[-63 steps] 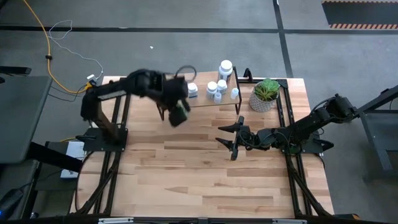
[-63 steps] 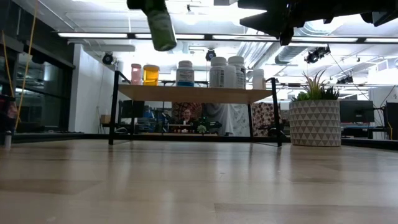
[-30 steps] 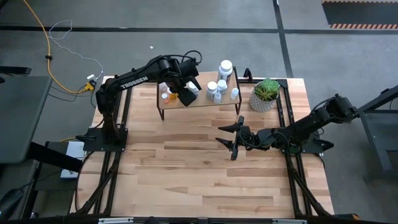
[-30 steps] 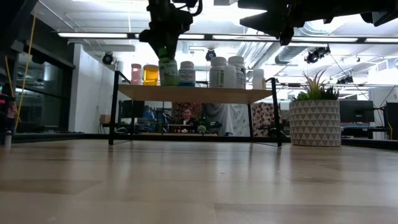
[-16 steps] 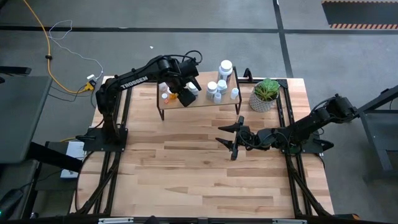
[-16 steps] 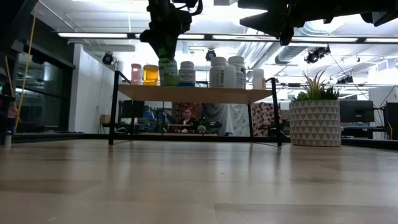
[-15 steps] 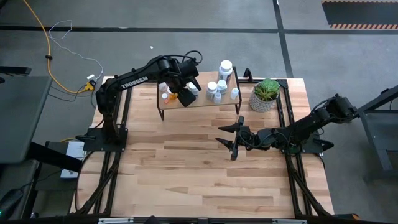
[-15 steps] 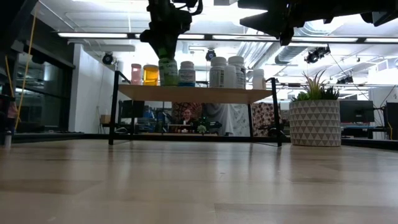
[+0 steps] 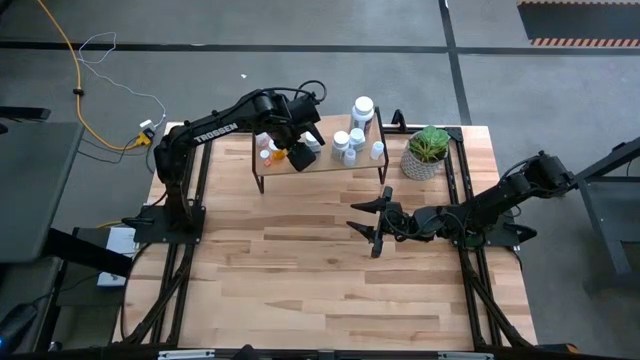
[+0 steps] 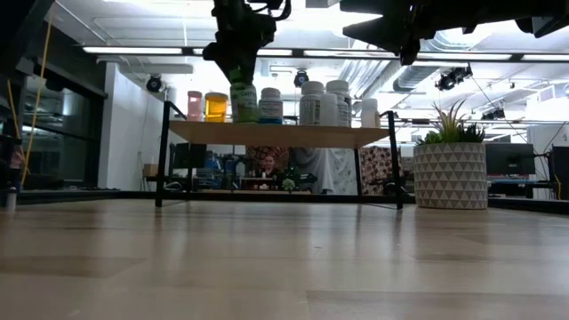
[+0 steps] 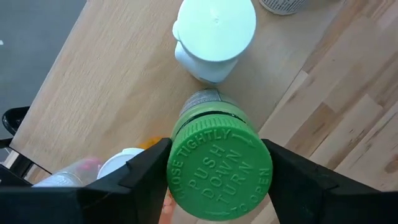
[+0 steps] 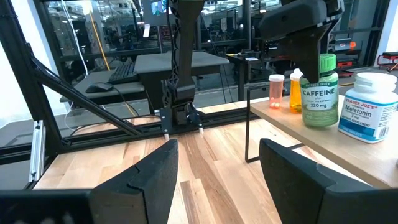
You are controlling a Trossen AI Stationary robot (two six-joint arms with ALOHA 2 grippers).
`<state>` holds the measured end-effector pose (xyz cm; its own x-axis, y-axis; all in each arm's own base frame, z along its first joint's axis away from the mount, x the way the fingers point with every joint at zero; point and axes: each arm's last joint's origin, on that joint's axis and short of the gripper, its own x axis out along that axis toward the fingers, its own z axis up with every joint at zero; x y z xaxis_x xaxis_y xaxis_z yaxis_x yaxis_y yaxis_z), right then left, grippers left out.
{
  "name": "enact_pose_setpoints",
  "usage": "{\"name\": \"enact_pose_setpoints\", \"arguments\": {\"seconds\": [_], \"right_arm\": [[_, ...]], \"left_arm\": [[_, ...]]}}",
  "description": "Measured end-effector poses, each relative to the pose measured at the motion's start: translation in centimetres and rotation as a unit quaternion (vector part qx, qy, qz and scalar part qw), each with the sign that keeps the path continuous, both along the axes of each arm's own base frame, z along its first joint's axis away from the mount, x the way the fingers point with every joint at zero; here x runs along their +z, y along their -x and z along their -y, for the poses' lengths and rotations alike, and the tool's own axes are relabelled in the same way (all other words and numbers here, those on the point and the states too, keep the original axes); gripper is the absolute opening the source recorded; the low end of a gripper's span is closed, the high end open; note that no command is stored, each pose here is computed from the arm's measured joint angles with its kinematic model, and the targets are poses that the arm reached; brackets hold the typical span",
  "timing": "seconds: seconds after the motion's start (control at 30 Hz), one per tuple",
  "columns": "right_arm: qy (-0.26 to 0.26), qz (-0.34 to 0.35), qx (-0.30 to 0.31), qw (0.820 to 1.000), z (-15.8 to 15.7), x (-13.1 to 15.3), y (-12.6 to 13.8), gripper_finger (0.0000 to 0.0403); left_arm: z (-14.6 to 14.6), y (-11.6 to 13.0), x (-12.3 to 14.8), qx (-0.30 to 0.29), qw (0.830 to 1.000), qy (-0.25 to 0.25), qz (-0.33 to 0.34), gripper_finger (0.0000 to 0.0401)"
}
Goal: Pick and place medicine bottles onto shelf by color
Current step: Put the green pill bottle on the shelf
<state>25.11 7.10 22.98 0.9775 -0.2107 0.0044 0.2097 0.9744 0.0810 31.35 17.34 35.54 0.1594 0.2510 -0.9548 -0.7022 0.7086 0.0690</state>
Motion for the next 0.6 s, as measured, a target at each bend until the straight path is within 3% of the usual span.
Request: {"name": "enact_pose_setpoints", "arguments": {"seconds": [0.6], "right_arm": [[0.0,0.0,0.0,1.0,0.0,0.0,0.0,0.0216]], "left_arm": [[-0.24,-0.16,0.11,0.007,1.0,-0.027,0.002,0.0239]]}}
